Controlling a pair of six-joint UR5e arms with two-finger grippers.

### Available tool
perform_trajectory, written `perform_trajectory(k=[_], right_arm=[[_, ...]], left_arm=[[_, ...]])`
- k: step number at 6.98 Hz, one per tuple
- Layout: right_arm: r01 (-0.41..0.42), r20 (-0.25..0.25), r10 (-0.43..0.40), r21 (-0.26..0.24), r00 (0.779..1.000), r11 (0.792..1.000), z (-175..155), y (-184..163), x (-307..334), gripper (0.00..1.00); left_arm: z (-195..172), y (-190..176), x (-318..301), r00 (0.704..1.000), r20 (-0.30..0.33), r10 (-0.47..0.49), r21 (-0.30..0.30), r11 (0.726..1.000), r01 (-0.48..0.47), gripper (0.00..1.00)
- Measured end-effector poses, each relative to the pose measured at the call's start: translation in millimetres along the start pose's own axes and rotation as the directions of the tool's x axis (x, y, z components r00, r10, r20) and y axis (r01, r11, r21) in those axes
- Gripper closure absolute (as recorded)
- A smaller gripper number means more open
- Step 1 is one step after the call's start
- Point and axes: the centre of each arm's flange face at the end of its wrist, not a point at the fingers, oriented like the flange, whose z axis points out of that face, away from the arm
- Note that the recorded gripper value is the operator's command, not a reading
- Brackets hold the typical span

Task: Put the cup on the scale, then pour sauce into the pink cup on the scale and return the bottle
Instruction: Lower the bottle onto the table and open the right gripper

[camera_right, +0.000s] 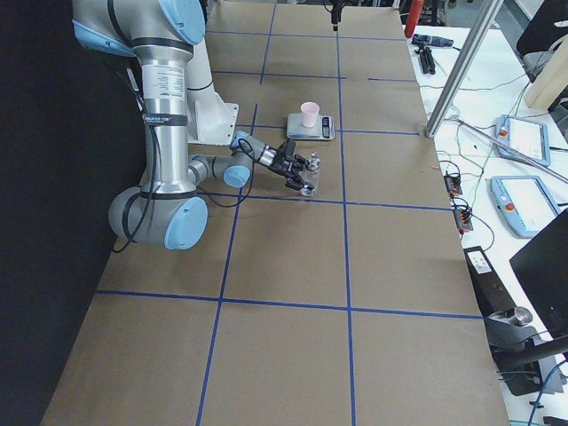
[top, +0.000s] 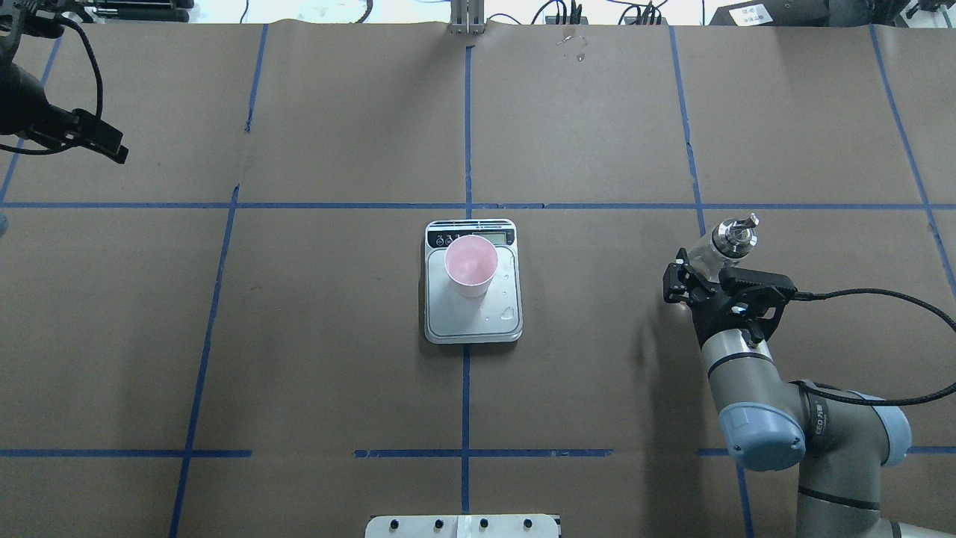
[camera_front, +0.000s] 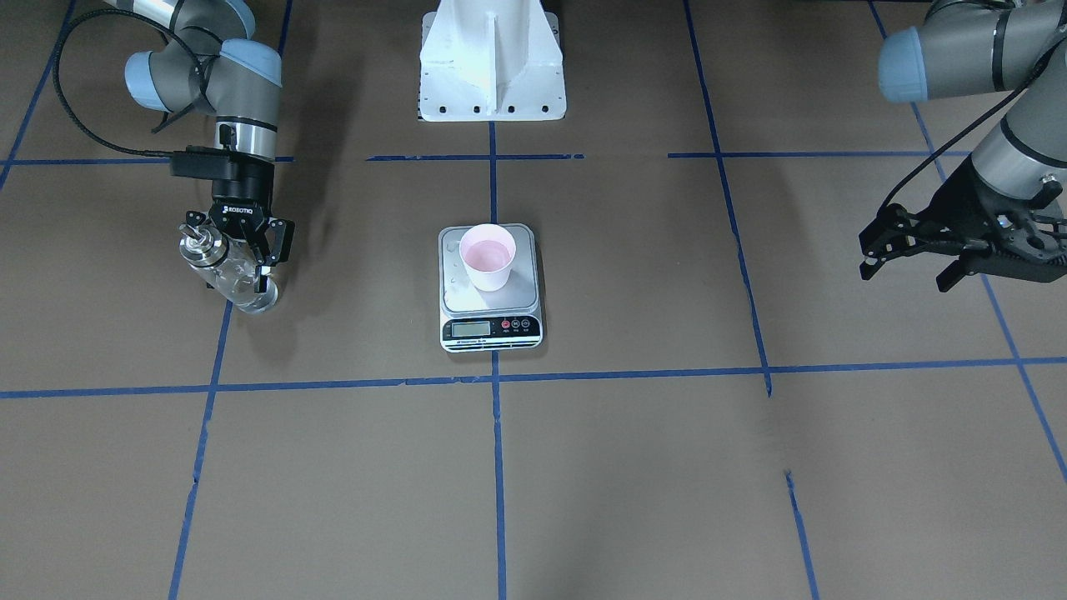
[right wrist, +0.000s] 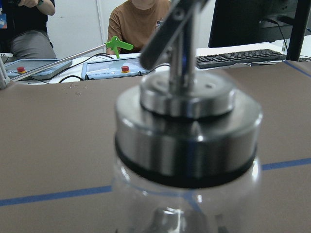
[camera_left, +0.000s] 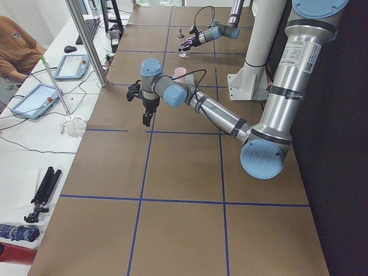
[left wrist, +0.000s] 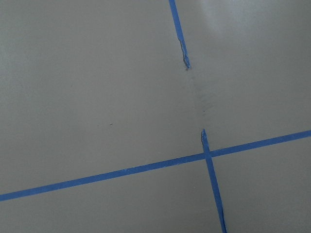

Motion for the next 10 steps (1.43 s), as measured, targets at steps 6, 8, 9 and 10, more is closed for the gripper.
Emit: perform_trajectory(k=[6,8,9,10], right_arm=[[0.014,-0.011,-0.014,-0.004,1.000,1.000,2.6,3.9,4.4,0.00],[0.023,-0.014,-0.023,-0.010,1.000,1.000,4.1,7.3,5.9,0.00],[0.023,-0.013,-0.023,-0.011,1.000,1.000,3.9,7.2,5.7,0.00],[0.019,-0.010,-0.019,-0.010,1.000,1.000,3.0,6.0,4.9,0.00]], left_arm=[[-0.7,-0.5,0.9,1.000,-0.001,0.001,0.002,1.000,-0.001,0.00],[-0.6,-0.7,1.0,1.000,-0.002,0.001,0.001,1.000,-0.001,0.00],[-0.4,-0.7,0.8,1.000,-0.001,0.001,0.000,1.000,-0.001,0.00],[-0.3,-0.7,0.8,1.000,-0.001,0.000,0.000,1.000,0.000,0.00]])
